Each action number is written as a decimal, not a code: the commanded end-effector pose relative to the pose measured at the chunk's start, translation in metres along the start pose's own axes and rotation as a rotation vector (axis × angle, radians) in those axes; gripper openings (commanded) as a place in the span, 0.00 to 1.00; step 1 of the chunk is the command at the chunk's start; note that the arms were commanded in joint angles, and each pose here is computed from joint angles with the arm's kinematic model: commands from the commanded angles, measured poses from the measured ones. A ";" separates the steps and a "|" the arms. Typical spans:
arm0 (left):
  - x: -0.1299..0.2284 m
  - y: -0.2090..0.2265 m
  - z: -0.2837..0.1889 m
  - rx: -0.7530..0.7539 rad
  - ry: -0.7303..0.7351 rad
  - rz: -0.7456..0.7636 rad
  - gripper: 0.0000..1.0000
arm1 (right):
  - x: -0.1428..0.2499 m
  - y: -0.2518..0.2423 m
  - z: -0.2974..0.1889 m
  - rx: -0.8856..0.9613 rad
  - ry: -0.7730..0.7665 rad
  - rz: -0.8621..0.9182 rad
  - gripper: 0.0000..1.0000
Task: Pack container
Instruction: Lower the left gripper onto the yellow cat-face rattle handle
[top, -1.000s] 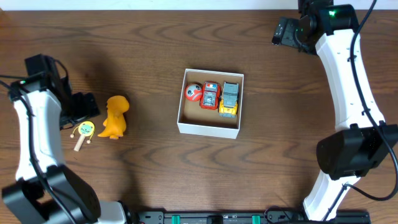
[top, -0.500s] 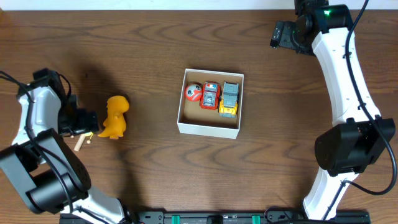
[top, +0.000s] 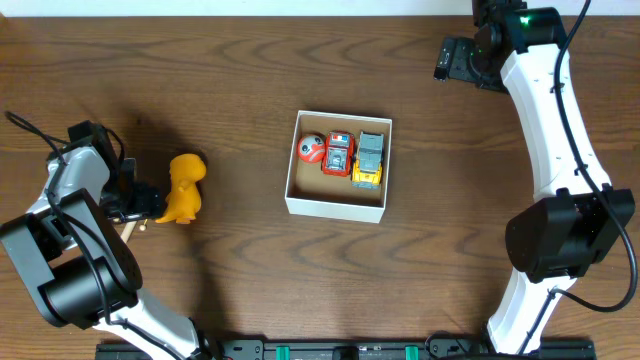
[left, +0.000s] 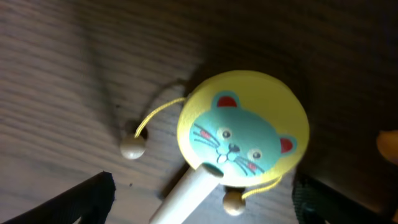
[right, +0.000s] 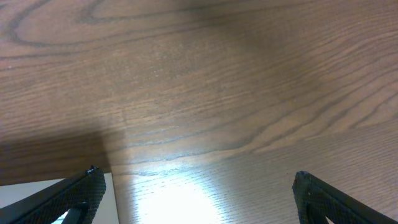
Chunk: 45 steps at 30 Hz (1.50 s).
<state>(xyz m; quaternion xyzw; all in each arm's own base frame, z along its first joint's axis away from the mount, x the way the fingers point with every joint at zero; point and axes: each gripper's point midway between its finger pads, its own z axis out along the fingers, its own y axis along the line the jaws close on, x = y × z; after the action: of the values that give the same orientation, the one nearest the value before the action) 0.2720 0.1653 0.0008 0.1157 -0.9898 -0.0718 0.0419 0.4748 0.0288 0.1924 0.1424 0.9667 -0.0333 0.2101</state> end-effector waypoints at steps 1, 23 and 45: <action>0.007 -0.006 0.014 0.029 0.030 0.015 0.88 | 0.003 0.001 0.005 0.007 0.014 -0.020 0.99; 0.017 -0.015 0.028 0.066 0.083 0.021 0.47 | 0.003 0.000 0.005 0.008 0.015 -0.020 0.99; 0.015 -0.015 0.029 0.066 0.076 0.001 0.20 | 0.021 -0.006 0.004 0.034 0.085 -0.033 0.99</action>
<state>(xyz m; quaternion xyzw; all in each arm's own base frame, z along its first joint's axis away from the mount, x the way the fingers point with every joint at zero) 0.2765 0.1533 -0.0054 0.1146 -0.9922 -0.0358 0.0341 0.4583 0.0268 0.1858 0.1388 0.9738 -0.0429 0.1751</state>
